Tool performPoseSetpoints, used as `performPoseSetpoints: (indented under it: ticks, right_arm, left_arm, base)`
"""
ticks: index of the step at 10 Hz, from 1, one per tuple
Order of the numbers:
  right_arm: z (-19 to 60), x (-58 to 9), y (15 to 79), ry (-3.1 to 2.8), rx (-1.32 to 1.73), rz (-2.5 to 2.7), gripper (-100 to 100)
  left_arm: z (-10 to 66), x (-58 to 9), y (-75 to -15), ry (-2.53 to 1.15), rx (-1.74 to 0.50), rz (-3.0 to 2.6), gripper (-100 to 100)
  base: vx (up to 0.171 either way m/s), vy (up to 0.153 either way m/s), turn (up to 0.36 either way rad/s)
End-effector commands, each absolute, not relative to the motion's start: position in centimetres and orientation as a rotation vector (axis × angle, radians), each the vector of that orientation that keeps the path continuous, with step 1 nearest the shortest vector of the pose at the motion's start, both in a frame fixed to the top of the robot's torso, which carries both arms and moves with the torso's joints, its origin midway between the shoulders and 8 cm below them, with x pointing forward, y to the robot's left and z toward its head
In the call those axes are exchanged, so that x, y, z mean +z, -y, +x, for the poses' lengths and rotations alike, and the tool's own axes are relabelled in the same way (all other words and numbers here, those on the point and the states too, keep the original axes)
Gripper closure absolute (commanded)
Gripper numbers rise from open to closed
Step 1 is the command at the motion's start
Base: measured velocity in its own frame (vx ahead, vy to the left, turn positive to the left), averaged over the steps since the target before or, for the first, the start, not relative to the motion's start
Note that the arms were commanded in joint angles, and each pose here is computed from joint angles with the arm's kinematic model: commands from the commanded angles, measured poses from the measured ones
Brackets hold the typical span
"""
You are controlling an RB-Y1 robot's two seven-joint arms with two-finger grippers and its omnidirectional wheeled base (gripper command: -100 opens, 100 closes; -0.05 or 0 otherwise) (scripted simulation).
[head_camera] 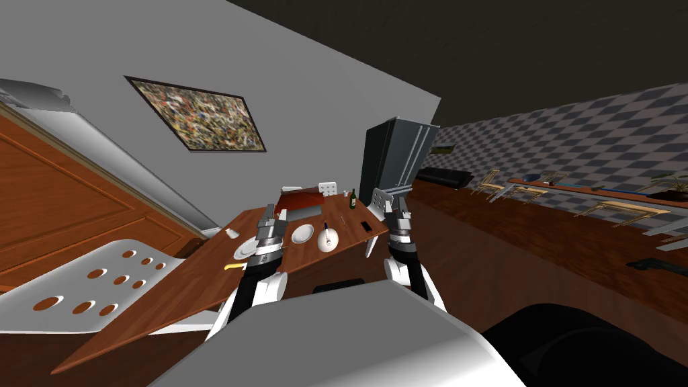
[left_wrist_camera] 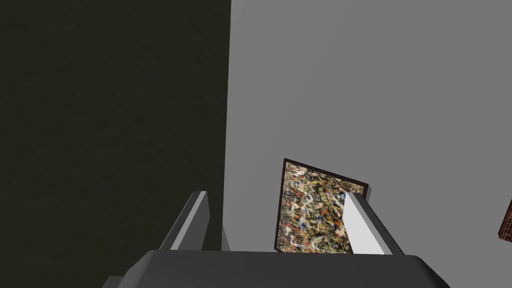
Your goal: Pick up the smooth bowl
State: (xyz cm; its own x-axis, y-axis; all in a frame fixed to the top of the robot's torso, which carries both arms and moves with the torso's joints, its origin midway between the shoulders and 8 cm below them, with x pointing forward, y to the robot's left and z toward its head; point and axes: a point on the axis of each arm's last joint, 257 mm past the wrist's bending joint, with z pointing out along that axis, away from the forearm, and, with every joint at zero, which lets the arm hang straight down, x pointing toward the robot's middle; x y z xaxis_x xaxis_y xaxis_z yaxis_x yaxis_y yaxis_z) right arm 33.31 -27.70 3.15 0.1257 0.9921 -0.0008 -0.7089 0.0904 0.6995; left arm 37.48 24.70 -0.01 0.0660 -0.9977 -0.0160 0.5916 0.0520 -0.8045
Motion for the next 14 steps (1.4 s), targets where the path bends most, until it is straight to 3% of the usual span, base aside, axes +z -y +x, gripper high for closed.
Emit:
performPoseSetpoints:
  ticks: [1, 14]
  right_arm:
    - [33.3, 3.2, 27.7, -0.558, 1.366, 0.632, 0]
    - [33.3, 3.2, 27.7, -0.558, 1.366, 0.632, 0]
  left_arm:
    - [38.1, -0.7, -24.3, -0.752, -1.387, -0.732, -100]
    - [47.2, -12.6, -24.3, -1.046, -1.448, -1.073, -100]
  base:
    - [-0.017, 0.014, 0.010]
    - [-0.063, 0.043, -0.005]
